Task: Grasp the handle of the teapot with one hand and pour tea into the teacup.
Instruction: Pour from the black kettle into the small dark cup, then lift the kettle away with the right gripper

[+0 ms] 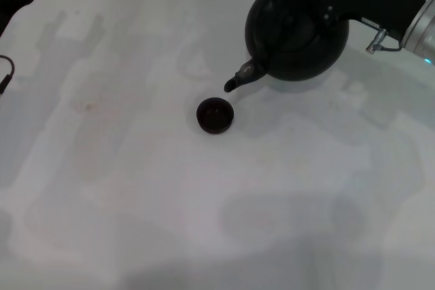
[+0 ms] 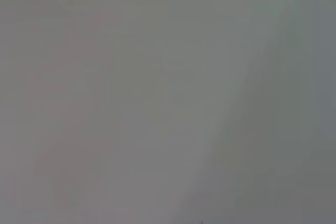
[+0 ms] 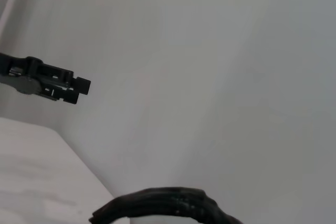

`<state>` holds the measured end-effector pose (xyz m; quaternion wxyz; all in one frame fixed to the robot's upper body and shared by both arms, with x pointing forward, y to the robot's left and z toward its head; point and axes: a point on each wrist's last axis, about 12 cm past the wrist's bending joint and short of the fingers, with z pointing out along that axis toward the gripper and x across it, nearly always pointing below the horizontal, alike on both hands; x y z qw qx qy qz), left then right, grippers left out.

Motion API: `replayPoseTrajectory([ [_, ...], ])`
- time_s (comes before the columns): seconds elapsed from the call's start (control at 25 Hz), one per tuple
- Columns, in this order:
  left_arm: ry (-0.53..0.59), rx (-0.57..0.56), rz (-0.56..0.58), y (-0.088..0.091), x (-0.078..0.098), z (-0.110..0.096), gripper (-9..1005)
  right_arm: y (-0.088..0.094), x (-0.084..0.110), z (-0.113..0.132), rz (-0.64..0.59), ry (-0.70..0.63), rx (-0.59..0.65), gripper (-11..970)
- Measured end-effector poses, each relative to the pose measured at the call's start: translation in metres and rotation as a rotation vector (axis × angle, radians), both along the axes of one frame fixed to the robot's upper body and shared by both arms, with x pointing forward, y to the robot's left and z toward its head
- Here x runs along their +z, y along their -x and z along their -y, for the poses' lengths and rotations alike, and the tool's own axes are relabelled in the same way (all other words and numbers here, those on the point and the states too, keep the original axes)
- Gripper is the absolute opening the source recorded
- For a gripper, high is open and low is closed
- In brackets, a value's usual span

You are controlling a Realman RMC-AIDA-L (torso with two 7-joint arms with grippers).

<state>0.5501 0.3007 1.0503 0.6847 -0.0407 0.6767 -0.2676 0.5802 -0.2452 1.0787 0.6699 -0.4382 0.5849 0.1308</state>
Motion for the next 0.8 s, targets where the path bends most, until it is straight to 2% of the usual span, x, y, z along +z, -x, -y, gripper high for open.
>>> replayPoseTrajectory([
  [0.8, 0.014, 0.009, 0.007, -0.002, 0.002, 0.0, 835, 0.001, 0.002, -0.012, 0.121, 0.081, 0.044, 132],
])
